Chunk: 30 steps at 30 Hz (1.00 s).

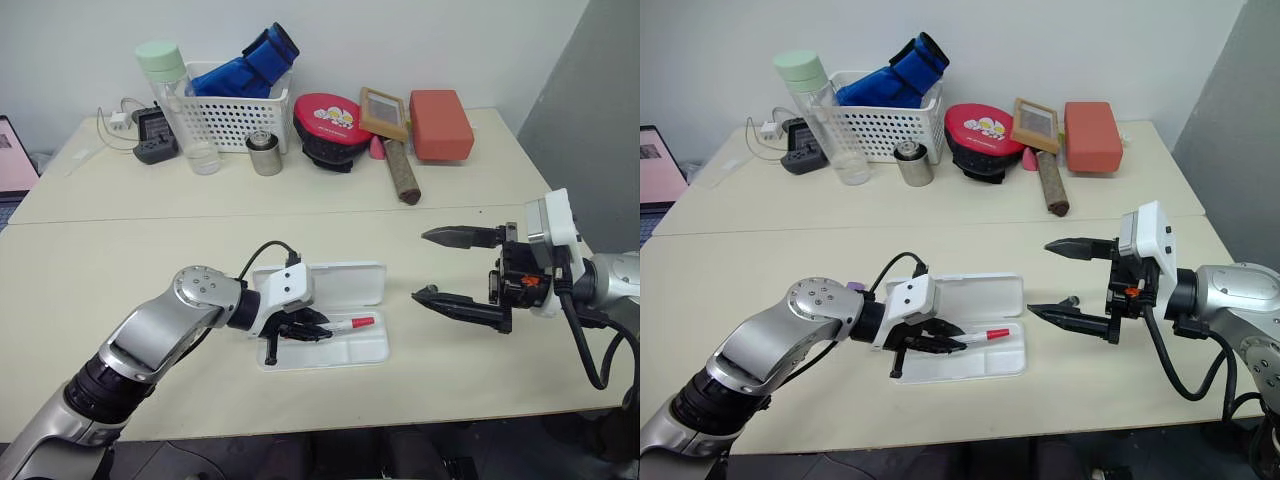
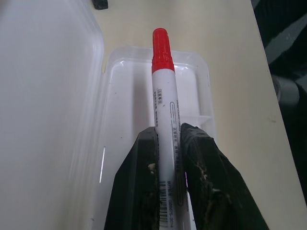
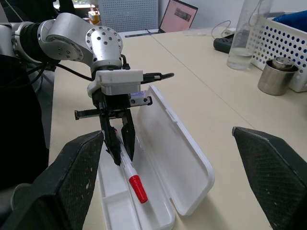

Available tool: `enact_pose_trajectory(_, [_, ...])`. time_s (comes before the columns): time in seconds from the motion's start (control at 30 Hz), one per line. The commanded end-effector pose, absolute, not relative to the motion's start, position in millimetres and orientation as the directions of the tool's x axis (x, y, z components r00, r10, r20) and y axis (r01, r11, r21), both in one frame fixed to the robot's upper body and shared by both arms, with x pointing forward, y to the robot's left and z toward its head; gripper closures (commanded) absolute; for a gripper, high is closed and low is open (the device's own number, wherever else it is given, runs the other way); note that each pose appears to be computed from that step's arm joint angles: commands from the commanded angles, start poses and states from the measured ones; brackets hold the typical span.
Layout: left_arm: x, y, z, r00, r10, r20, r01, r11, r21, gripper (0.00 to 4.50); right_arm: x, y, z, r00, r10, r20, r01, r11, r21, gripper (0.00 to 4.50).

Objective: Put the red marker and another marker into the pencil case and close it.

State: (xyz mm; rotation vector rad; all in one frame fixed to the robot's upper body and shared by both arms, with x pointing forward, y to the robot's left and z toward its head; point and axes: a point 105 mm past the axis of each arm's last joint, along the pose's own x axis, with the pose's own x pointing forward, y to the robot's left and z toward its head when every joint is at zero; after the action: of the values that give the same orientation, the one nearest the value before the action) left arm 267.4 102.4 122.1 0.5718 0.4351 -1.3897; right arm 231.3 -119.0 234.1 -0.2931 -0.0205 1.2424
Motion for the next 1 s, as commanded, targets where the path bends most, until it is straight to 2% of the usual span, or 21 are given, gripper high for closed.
enact_pose_trajectory(0.03, [272.8,106.1,123.2,0.145,-0.761,-0.632,0.982,0.032,0.187,4.08,224.7,-117.0,242.4,0.329,0.936,-0.122,-0.917,0.286,-0.279,0.00])
enact_pose_trajectory(0.37, [280.3,107.3,120.8,0.154,-0.743,-0.651,0.976,0.012,0.217,4.08,222.0,-116.0,238.3,0.323,0.937,-0.134,-0.923,0.280,-0.262,0.00])
enact_pose_trajectory(0.43, [278.6,104.3,123.4,0.139,-0.759,-0.636,0.980,0.014,0.198,3.37,221.9,-115.8,238.8,0.323,0.937,-0.132,-0.923,0.281,-0.263,0.00])
enact_pose_trajectory(0.53, [275.8,102.2,124.2,0.123,-0.765,-0.632,0.983,0.005,0.185,3.16,222.5,-116.0,238.6,0.325,0.936,-0.133,-0.923,0.283,-0.262,0.00])
enact_pose_trajectory(0.7, [275.7,98.8,125.8,0.132,-0.773,-0.621,0.980,0.010,0.197,2.42,222.2,-116.6,238.9,0.325,0.936,-0.133,-0.923,0.283,-0.261,0.00])
enact_pose_trajectory(0.77, [271.5,94.3,129.8,0.111,-0.795,-0.597,0.985,0.009,0.172,2.27,222.4,-116.7,238.4,0.324,0.937,-0.134,-0.924,0.283,-0.259,0.00])
enact_pose_trajectory(1.0, [246.7,79.5,163.6,0.003,-0.879,-0.477,0.998,-0.031,0.063,1.36,221.7,-117.1,238.1,0.319,0.938,-0.137,-0.926,0.278,-0.255,0.00])
